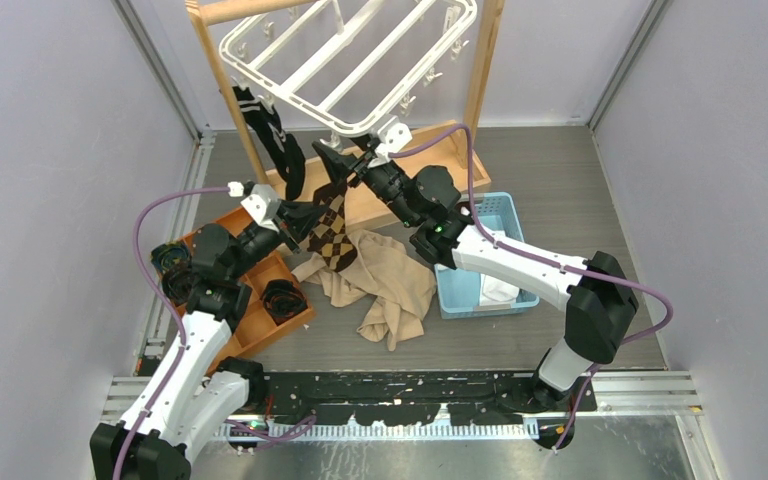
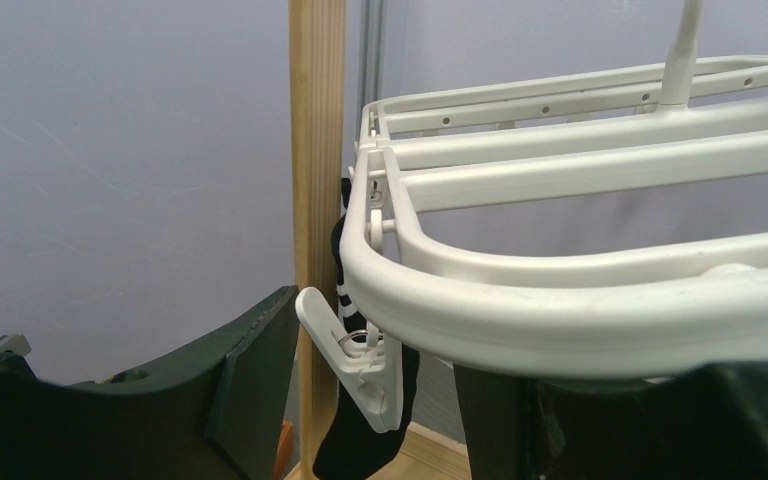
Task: Clip the socks to the hanger
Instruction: Open the clamp at the hanger.
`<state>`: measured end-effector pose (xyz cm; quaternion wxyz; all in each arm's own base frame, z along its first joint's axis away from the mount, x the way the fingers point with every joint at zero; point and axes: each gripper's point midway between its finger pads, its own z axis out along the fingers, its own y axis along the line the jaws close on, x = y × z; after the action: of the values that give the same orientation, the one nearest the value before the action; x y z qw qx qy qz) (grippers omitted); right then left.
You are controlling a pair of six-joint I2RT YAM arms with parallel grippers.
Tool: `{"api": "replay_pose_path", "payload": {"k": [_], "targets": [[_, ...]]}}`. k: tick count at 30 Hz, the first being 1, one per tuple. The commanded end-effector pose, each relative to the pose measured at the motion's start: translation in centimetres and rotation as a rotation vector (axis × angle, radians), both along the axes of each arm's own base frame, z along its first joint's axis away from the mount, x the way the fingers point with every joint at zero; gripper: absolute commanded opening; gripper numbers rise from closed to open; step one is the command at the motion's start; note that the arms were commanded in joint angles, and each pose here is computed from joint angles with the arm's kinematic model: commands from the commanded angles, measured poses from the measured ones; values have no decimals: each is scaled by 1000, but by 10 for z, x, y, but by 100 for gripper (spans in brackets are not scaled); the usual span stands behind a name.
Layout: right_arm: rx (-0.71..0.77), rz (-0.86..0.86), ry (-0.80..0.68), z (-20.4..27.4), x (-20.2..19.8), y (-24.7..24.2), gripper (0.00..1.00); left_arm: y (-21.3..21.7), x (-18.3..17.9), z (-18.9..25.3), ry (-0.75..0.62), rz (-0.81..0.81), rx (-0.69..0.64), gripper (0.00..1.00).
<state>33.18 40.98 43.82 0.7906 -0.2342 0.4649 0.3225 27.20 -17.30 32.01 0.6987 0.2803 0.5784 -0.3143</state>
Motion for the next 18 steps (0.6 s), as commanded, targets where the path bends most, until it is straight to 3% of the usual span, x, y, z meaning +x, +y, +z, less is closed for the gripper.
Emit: {"api": "replay_pose_path", "payload": {"k": [1, 14, 18], "targets": [[91, 0, -45, 31, -6, -5, 61, 0, -2, 12, -56, 2, 1, 0], [112, 8, -40, 37, -7, -7, 31, 0, -1, 12, -56, 4, 2, 0], [114, 10, -33, 38, -8, -8, 31, 0, -1, 13, -57, 5, 2, 0]]}}
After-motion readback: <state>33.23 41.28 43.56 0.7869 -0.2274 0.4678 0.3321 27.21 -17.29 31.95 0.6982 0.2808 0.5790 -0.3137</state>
